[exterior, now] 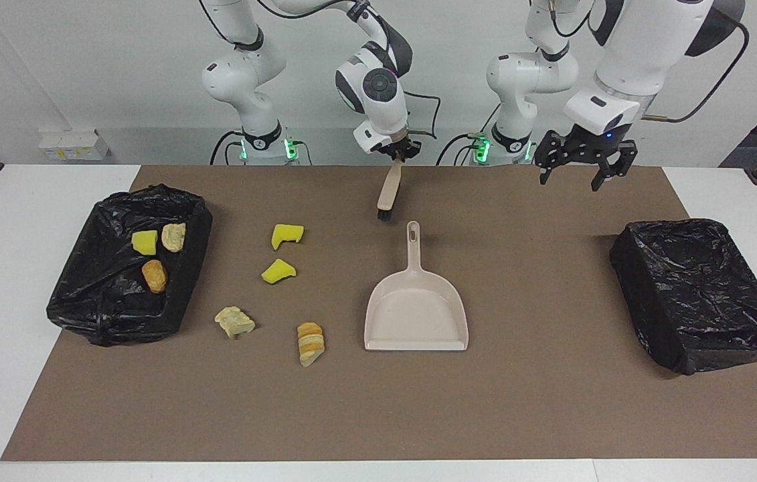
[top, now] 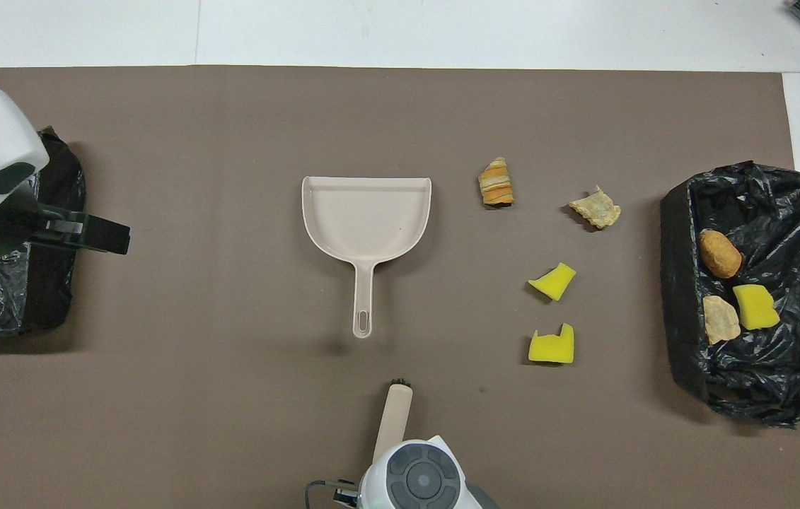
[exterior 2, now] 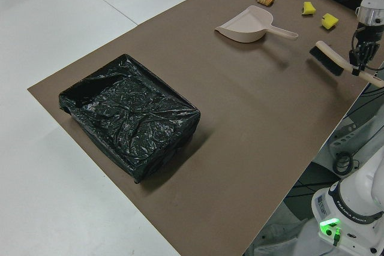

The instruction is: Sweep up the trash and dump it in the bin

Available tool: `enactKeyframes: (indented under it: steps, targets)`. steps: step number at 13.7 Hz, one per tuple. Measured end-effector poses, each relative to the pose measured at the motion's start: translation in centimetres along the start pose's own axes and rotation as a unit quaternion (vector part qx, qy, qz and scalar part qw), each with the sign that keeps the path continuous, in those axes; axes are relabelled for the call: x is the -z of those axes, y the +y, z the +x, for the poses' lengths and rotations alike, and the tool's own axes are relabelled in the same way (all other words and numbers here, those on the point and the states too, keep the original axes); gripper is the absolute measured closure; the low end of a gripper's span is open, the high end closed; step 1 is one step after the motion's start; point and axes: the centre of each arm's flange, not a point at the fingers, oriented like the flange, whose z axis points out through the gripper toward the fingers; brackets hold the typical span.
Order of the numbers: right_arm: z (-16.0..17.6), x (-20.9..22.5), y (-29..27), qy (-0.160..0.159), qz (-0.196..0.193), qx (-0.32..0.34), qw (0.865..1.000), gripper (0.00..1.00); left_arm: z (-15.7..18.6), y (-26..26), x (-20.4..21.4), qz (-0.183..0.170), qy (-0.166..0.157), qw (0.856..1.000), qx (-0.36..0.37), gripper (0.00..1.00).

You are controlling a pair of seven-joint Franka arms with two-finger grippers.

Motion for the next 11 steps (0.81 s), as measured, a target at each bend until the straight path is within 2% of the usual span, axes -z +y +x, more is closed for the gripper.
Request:
enactKeyframes:
  steps: [4, 7, 9, 11]
  targets:
    - [8.0, 8.2, 4.7, 0.012, -0.016, 0.04, 0.999, 0.74, 0.4, 5.9, -4.6, -0.005, 0.011, 1.0, 0.014, 0.0]
    - [13.2, 12.5, 9.1, 0.028, -0.028, 0.066, 0.997, 0.74, 0.0, 11.3, -9.2, -0.017, 0.022, 0.999, 0.037, 0.0]
    - [16.9, 14.4, 12.1, 0.05, -0.062, 0.081, 0.994, 0.74, -0.7, 14.7, -12.2, -0.025, 0.014, 0.998, 0.053, 0.0]
    - [20.2, 15.6, 14.6, 0.078, -0.114, 0.099, 0.985, 0.74, -1.2, 17.6, -14.9, -0.034, 0.006, 0.997, 0.065, 0.0]
